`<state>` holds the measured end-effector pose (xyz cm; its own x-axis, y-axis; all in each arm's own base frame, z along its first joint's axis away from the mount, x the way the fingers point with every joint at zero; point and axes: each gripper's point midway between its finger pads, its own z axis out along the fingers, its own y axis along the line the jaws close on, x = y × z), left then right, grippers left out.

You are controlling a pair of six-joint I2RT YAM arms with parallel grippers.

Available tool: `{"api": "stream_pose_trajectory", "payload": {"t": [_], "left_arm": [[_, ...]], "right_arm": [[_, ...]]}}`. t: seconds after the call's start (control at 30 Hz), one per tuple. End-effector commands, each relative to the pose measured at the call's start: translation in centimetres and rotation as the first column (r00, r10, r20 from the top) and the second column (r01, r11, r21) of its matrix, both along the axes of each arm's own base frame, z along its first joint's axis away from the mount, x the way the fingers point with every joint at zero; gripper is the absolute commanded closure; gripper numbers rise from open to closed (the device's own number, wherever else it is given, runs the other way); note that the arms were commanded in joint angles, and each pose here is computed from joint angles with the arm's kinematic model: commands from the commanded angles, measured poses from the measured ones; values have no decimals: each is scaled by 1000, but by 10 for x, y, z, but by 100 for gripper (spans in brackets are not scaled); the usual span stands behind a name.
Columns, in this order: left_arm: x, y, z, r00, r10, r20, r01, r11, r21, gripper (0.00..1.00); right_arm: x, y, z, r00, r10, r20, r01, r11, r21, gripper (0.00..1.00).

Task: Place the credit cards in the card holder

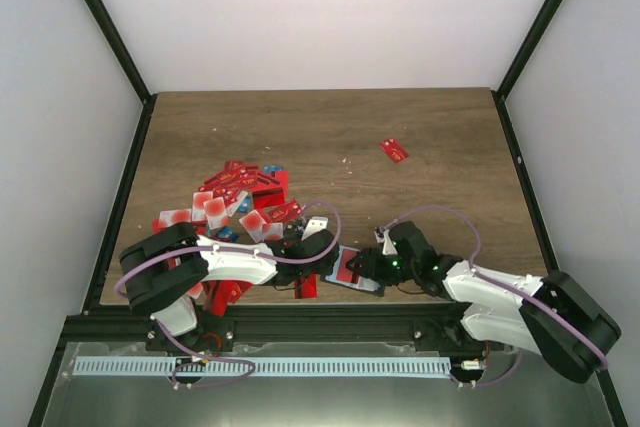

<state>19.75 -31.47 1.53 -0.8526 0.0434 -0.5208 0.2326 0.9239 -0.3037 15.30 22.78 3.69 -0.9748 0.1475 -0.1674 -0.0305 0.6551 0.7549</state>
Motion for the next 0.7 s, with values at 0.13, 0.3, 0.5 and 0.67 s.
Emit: {"api": "stream_pose_trajectory", "payload": {"t": [0.13,0.3,0.5,0.67], "left_arm": [[-12,24,-24,998,-8,-59,13,996,92,92],[-12,22,-23,998,-12,-61,17,996,85,93],[-15,21,-24,997,-23,-69,27,997,68,93],[-16,22,-25,998,-21,-66,26,997,71,93]], "right_arm": [[-4,-1,-13,999,31,-33,-33,997,-75,43],[-6,7,-17,998,44,-52,-50,993,-111,41],[-7,18,-22,996,60,-71,-71,982,-174,37],[-3,5,-18,997,68,-37,-75,958,-275,30]]}}
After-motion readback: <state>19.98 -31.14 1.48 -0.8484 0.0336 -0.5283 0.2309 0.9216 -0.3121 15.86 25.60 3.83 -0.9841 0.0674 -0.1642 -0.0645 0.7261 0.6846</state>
